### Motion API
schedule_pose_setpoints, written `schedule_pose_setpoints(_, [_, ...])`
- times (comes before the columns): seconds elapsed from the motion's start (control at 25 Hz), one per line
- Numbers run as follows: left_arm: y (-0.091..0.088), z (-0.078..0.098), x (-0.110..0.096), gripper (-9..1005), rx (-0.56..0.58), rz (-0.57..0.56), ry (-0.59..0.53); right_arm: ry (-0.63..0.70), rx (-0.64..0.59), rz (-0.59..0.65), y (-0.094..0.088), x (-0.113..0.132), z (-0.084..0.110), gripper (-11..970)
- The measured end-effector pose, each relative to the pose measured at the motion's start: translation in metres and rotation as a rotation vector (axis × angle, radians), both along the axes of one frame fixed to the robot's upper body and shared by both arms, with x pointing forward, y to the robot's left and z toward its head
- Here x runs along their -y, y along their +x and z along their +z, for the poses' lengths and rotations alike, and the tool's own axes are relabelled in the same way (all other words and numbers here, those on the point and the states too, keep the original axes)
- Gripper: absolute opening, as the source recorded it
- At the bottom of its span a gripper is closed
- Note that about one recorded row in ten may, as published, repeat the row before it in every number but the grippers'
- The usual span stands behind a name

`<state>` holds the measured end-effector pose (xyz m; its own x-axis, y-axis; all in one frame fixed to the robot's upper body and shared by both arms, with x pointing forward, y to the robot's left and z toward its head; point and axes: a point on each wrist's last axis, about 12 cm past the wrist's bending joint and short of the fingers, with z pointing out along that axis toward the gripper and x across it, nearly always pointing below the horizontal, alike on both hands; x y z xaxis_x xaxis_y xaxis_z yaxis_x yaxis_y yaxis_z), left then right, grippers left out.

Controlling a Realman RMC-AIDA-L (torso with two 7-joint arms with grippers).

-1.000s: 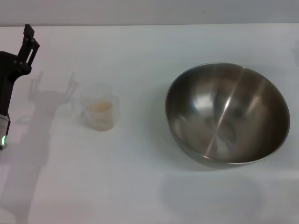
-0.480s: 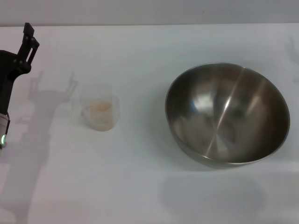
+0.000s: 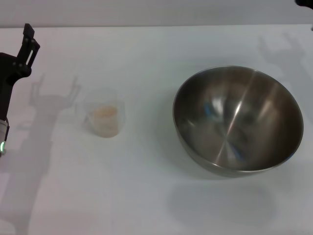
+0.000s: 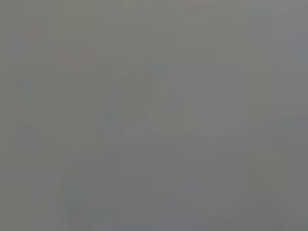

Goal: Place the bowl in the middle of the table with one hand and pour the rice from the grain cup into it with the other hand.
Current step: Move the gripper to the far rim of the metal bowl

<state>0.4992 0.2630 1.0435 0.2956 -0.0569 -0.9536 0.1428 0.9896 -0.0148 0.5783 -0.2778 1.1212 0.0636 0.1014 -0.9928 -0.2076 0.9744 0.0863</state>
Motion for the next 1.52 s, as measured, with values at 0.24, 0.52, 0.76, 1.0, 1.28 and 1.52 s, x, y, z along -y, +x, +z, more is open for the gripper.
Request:
schedule_pose_setpoints(0.24, [-0.002, 0.0, -0.002, 871, 0.006, 0.007, 0.001, -0.077, -0.142, -0.04, -0.002, -0.015, 0.026, 782])
schedule_pose_setpoints(0.52, [-0.003, 0.0, -0.004, 870, 0.013, 0.011, 0.003, -0.048, -0.25, -0.107, 0.015, -0.023, 0.038, 782])
schedule_pose_setpoints(0.76, [-0.003, 0.001, -0.005, 870, 0.024, 0.012, 0.004, -0.043, -0.338, -0.128, 0.026, -0.034, 0.061, 781])
schedule_pose_setpoints(1.0, [-0.005, 0.004, -0.006, 870, 0.051, 0.015, 0.001, -0.022, -0.48, -0.01, 0.034, -0.04, 0.089, 781])
schedule_pose_setpoints(1.28, [-0.004, 0.007, -0.007, 870, 0.067, 0.024, -0.003, -0.109, -0.716, 0.151, 0.029, -0.037, 0.114, 781])
schedule_pose_setpoints(1.52, [-0.003, 0.007, -0.009, 870, 0.07, 0.031, -0.003, -0.312, -0.929, 0.254, 0.02, -0.036, 0.121, 781])
